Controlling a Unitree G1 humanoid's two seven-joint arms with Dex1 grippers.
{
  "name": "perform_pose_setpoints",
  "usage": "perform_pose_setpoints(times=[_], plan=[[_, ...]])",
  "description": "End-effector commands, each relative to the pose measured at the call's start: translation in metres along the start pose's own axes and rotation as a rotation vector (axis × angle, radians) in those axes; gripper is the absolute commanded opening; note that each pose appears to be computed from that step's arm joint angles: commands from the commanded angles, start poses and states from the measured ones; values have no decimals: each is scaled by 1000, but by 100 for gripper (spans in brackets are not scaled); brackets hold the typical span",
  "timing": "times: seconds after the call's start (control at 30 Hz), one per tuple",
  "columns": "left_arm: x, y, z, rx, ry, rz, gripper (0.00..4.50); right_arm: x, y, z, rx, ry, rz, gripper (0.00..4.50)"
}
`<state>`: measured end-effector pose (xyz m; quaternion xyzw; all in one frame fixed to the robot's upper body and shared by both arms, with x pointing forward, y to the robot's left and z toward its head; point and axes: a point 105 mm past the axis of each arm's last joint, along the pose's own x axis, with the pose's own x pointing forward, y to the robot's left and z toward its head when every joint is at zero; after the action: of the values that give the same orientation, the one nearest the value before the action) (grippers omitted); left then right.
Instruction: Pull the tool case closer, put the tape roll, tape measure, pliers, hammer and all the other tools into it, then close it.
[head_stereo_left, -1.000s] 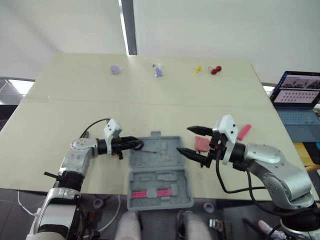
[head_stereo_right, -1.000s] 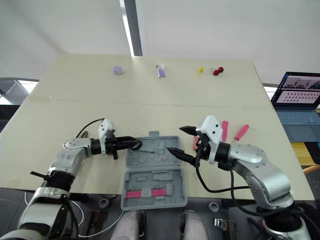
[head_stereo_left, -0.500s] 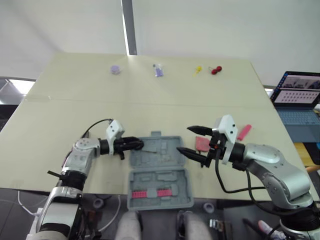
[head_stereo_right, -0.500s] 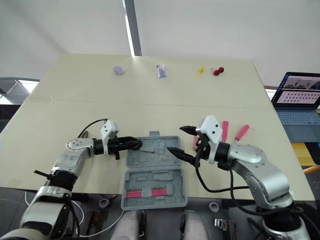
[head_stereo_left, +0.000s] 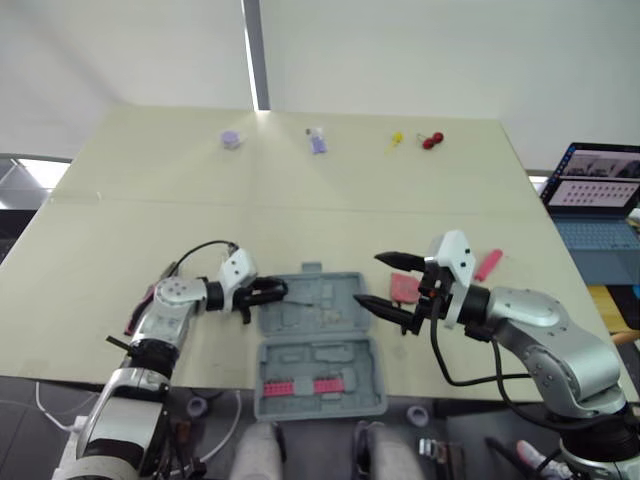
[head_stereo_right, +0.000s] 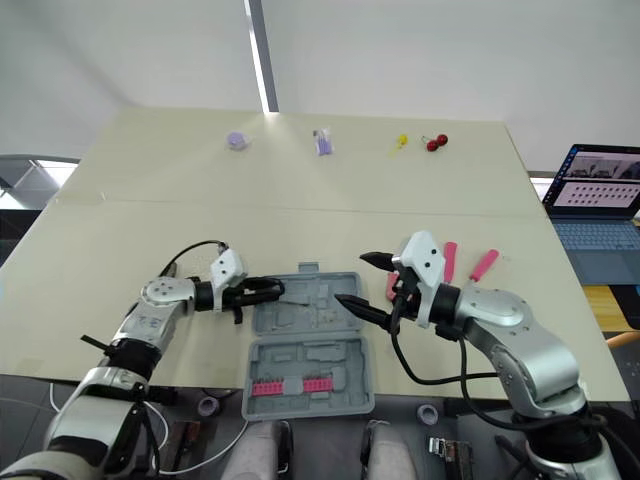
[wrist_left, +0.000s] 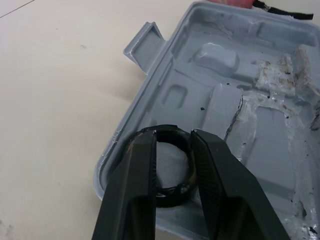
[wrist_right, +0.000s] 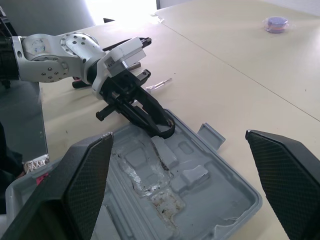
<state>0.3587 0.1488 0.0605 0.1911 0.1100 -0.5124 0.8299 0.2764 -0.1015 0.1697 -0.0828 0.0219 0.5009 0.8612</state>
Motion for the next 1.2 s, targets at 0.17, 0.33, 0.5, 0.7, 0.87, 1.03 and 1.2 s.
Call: perform_pose_setpoints(times=[0.17, 0.33, 0.5, 0.7, 0.87, 1.03, 1.2], plan=[[0, -5, -18, -14, 62, -11, 121, -2, 0, 9, -38, -27, 5, 450], [-3, -3, -10, -54, 17, -26, 121, -2, -1, 9, -38, -29, 0, 450], [-18, 5, 19, -173, -122, -31, 121, -9, -13, 1, -15, -30, -41, 450], [-62, 23, 53, -182, -199, 88, 172, -46, -52, -19, 46, -13, -187, 450], [-115, 33, 51, -195, -183, 305, 397, -89, -86, -43, 70, 42, -347, 450], [-180, 31, 26, -247, -126, 576, 448, -137, -116, -73, 102, 95, -529, 450], [-238, 22, -8, -321, -81, 880, 448, -168, -138, -100, 129, 102, -689, 450]])
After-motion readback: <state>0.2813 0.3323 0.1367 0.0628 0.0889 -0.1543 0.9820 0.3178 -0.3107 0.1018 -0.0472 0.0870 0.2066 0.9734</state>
